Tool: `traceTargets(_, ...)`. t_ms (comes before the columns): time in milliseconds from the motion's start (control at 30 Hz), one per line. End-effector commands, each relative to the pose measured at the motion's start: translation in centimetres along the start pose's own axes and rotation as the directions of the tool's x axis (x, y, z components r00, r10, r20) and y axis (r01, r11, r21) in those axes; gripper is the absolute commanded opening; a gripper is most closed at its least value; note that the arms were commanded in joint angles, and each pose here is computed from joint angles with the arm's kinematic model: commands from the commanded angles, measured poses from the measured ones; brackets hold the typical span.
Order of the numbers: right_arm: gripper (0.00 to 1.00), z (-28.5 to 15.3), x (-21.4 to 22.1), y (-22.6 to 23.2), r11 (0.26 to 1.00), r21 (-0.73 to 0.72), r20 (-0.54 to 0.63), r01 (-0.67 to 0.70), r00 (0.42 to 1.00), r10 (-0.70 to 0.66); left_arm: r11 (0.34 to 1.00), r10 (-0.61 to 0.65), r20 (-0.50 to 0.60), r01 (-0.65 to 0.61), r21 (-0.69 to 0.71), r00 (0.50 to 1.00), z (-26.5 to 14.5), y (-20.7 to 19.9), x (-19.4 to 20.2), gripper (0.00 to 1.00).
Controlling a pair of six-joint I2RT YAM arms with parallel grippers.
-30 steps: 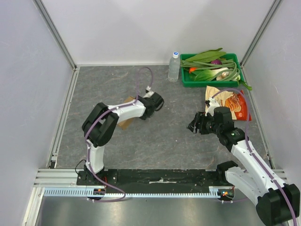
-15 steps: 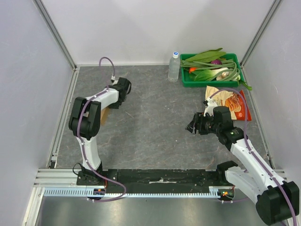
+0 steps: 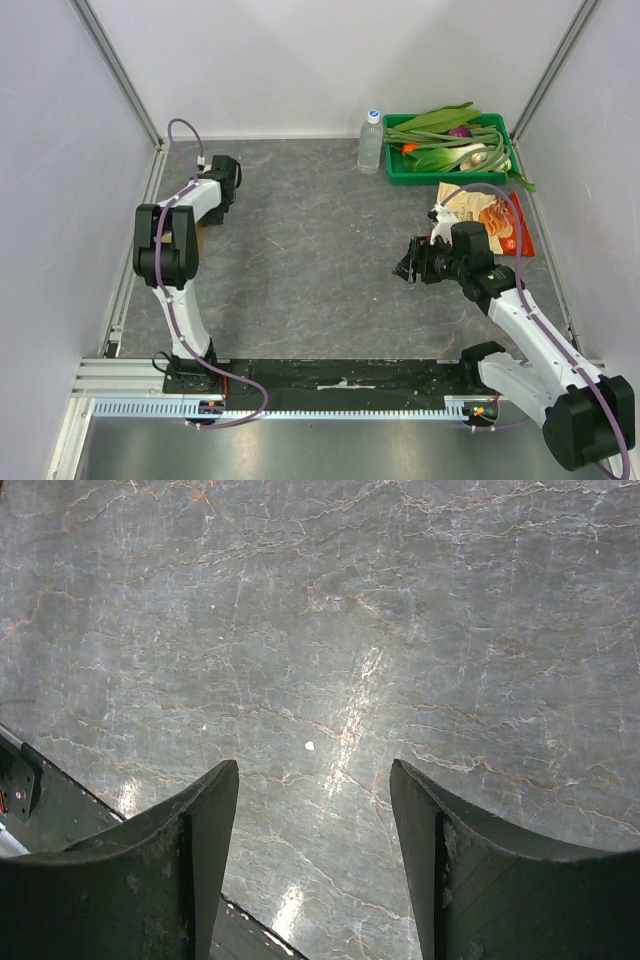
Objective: Fold the paper box
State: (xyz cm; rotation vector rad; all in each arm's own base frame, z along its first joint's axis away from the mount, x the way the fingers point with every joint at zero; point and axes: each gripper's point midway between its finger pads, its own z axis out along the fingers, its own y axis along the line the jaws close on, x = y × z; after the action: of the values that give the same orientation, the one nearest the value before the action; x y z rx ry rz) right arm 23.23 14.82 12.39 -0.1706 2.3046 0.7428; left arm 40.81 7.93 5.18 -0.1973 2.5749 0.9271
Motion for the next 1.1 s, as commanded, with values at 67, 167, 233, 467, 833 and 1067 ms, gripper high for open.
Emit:
traceTargets(67,0.70,-0.3,-2.0,0.8,0.999,-0.025,0.048,0.045,0.998,-0.044,0.999,0.047,-0.010,-0.047,-0.021,0.999,1.5,1.6,0.1,0.60)
traceTargets(167,0.70,-0.3,-2.0,0.9,0.999,-0.028,0.045,0.046,0.998,-0.045,0.999,0.029,-0.006,-0.029,-0.013,1.000,1.6,2.1,0.2,0.60)
traceTargets(233,0.70,-0.4,-2.1,1.0,0.998,-0.033,0.047,0.046,0.998,-0.045,0.999,0.048,-0.012,-0.048,-0.010,0.999,1.8,2.7,0.4,0.60)
traceTargets(467,0.70,-1.1,-2.3,1.3,0.998,-0.028,0.049,0.050,0.998,-0.048,1.000,0.024,0.024,-0.024,0.007,0.999,0.9,3.4,-0.3,0.62)
traceTargets(833,0.72,-4.6,-5.0,-0.5,0.983,0.171,0.148,0.060,0.985,-0.086,0.792,-0.385,0.174,0.227,0.567,0.906,-15.0,4.3,-6.5,0.69)
traceTargets(1067,0.95,-12.0,-11.1,3.2,0.973,0.176,0.436,0.146,0.875,-0.210,0.235,-0.653,0.333,-0.236,0.943,0.680,-39.4,7.7,-6.7,0.74)
